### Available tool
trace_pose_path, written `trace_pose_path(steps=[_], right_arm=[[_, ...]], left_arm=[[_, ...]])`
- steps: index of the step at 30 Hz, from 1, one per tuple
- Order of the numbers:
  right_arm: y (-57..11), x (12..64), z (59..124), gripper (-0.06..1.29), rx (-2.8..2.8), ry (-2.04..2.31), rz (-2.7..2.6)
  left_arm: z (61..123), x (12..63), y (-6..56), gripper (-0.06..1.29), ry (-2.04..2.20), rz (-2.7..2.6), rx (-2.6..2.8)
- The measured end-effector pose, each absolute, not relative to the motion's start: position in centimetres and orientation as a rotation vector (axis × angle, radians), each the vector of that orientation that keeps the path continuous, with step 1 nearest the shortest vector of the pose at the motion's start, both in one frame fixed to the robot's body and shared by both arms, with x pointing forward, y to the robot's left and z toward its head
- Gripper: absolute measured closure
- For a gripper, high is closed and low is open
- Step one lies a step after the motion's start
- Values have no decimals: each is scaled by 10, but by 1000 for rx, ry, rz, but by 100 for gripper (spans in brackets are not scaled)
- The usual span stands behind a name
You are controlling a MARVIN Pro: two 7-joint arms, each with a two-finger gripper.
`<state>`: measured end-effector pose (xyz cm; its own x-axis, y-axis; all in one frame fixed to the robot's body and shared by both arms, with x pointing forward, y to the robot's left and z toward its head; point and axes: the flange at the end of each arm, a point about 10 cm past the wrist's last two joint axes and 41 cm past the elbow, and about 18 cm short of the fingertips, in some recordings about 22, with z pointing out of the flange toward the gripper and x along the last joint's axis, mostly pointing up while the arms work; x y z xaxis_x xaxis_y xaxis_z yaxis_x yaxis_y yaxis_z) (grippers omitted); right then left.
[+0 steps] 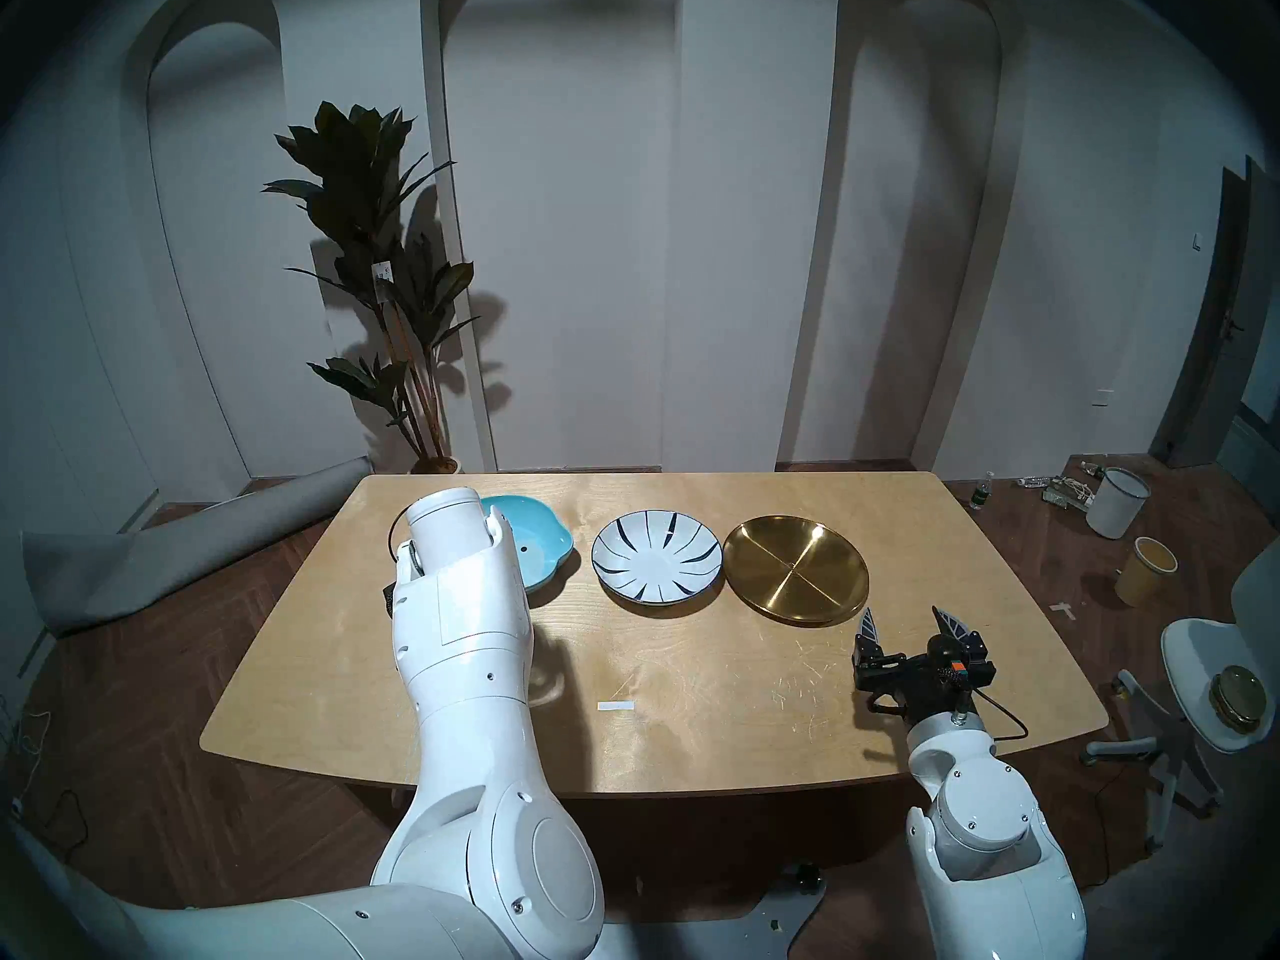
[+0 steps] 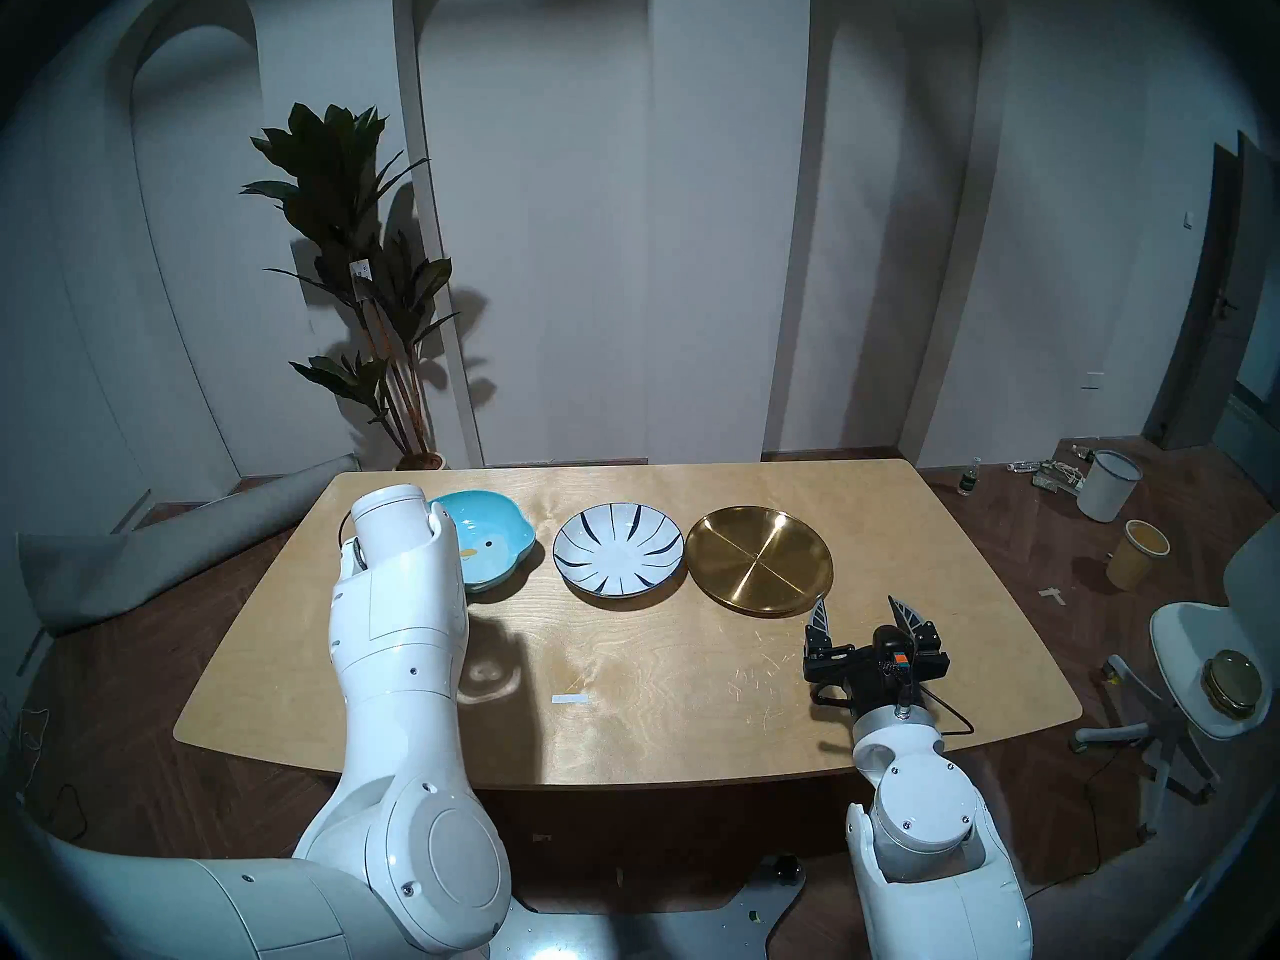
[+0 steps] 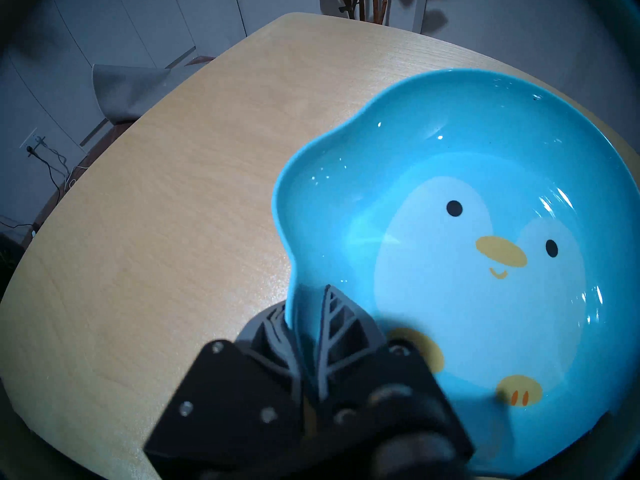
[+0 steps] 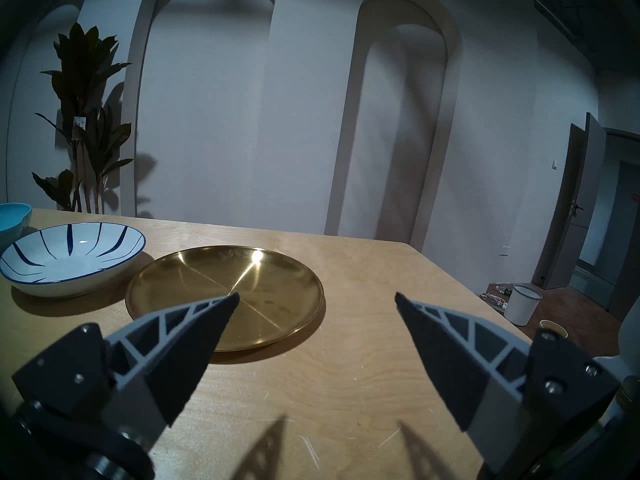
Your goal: Stack the plates into one stack
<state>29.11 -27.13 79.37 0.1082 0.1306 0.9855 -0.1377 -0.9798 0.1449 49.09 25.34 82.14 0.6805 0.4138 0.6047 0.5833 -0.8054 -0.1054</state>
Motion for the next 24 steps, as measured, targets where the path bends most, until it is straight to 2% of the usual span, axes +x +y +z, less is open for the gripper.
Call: trace_pose_path(steps=[14, 24], right_arm=[[-273, 291, 794, 0, 2178, -8, 1973], [-300, 290, 804, 0, 2104, -8, 1938]], left_arm=[[843, 501, 253, 122, -914, -832, -2586], [869, 509, 246, 126, -963, -874, -2562]])
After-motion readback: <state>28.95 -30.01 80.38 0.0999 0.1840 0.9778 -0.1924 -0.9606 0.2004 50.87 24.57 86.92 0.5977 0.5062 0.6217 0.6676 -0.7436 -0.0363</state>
